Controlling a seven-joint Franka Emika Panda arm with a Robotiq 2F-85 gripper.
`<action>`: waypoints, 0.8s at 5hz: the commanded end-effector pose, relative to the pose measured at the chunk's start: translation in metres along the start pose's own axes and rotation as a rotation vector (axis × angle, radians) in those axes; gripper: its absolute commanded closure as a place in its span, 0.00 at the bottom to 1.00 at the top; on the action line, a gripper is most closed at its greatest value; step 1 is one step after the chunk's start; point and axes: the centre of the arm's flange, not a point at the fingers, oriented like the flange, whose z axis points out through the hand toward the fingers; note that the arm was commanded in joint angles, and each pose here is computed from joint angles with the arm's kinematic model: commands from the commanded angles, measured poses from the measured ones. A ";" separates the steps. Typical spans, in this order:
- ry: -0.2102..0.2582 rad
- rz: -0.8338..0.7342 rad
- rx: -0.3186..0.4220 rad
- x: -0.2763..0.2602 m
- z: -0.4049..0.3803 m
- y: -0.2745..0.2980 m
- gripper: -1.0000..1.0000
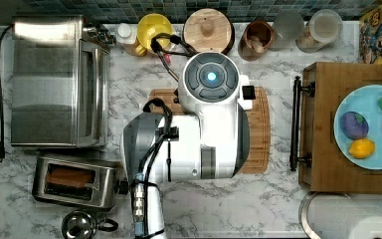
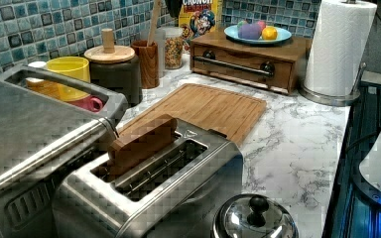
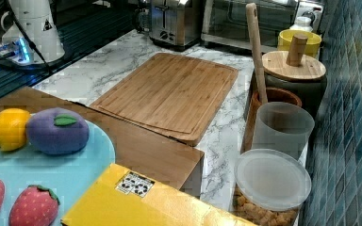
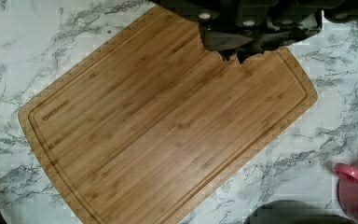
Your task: Turn on the toaster.
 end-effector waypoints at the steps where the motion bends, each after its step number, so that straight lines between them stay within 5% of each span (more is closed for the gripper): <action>1: 0.013 -0.033 0.011 -0.003 -0.007 -0.001 1.00; 3: 0.040 -0.131 0.033 -0.052 0.014 -0.020 1.00; 4: 0.014 -0.196 0.042 -0.072 0.026 -0.031 1.00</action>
